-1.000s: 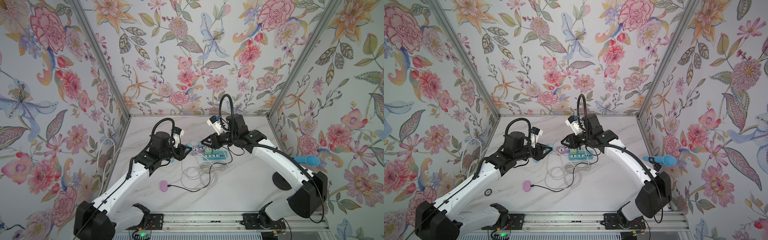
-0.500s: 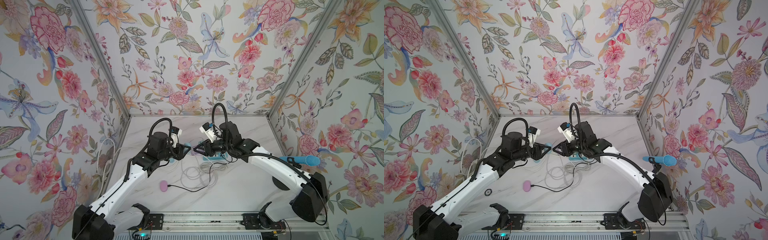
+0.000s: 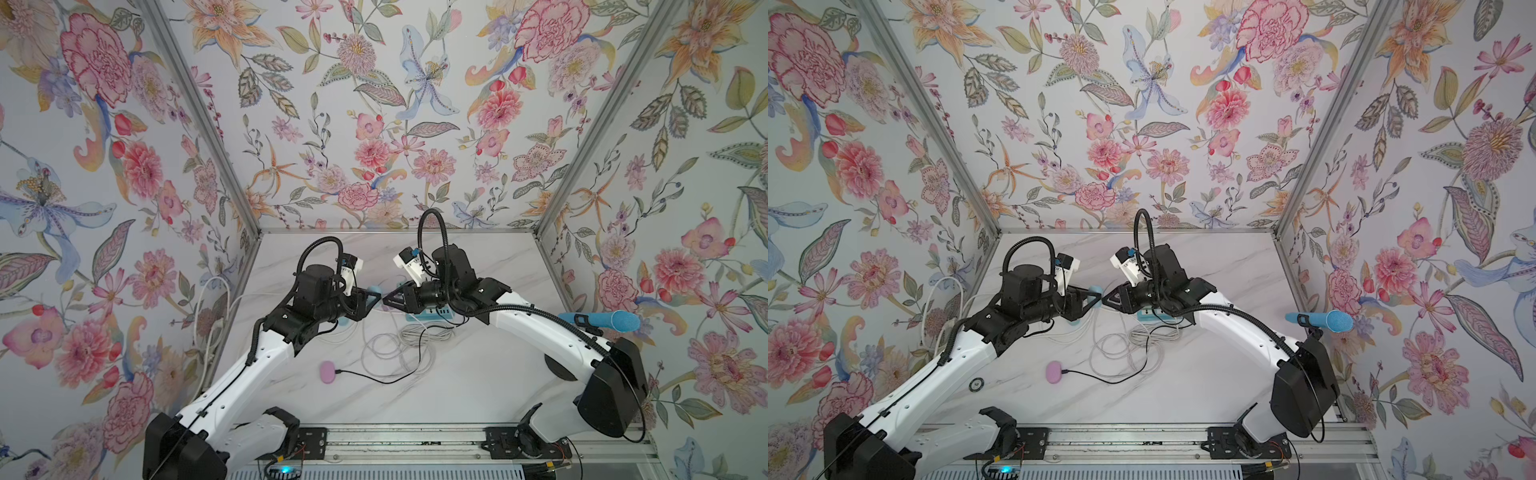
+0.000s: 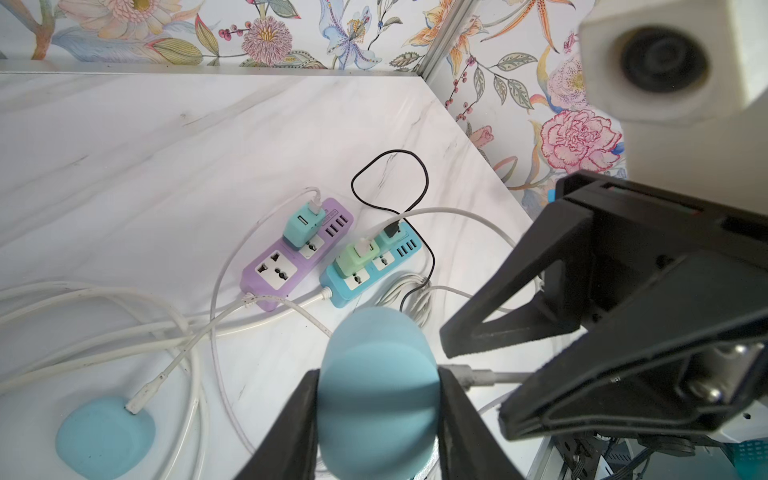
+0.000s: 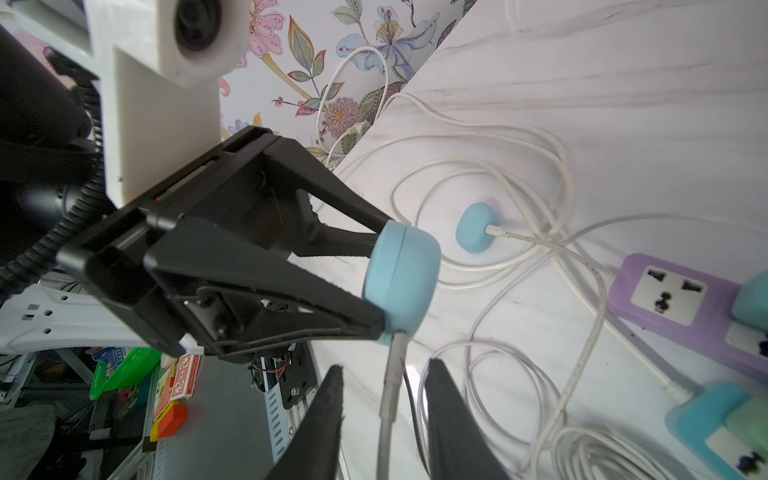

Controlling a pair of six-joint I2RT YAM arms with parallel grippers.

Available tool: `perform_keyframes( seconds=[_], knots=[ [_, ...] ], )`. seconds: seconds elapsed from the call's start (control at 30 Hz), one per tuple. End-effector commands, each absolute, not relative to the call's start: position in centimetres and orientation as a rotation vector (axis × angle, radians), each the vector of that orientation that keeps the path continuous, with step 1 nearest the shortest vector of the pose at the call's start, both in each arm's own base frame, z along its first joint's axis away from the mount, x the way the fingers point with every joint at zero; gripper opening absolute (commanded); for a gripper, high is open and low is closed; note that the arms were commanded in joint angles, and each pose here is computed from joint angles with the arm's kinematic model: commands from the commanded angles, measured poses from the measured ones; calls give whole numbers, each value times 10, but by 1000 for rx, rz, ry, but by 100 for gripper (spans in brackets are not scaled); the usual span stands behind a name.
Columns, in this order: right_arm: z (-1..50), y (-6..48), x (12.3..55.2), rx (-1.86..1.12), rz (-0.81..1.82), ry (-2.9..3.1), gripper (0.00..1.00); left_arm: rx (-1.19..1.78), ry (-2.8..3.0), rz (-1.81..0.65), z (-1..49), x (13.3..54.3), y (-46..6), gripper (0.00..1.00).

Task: Charge the bluetooth headset
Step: Place the bluetooth headset at the center of the board.

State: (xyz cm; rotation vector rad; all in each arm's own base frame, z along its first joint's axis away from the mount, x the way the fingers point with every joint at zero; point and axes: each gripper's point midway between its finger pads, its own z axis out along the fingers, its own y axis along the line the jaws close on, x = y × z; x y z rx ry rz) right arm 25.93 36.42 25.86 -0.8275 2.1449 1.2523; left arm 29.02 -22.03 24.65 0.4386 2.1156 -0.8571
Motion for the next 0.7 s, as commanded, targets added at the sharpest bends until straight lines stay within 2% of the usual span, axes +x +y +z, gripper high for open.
perform_keyframes(
  seconds=[0.0,0.07,0.2,0.37,0.53,0.67],
  knots=[
    [255,370,258,-835,1281,2145,21,424,2090,-847,253,292,-215,12],
    [254,370,258,-835,1281,2148,10,423,2091,-847,254,292,-215,12],
    [249,373,259,-834,1290,2163,10,418,2088,-841,255,292,-213,12],
    [247,376,261,-831,1281,2164,0,430,2080,-871,258,290,-216,12],
    [251,383,271,-802,1286,2139,0,446,2076,-927,258,282,-222,11],
    [257,399,277,-754,1384,2101,0,451,2064,-967,258,276,-229,10]
  ],
)
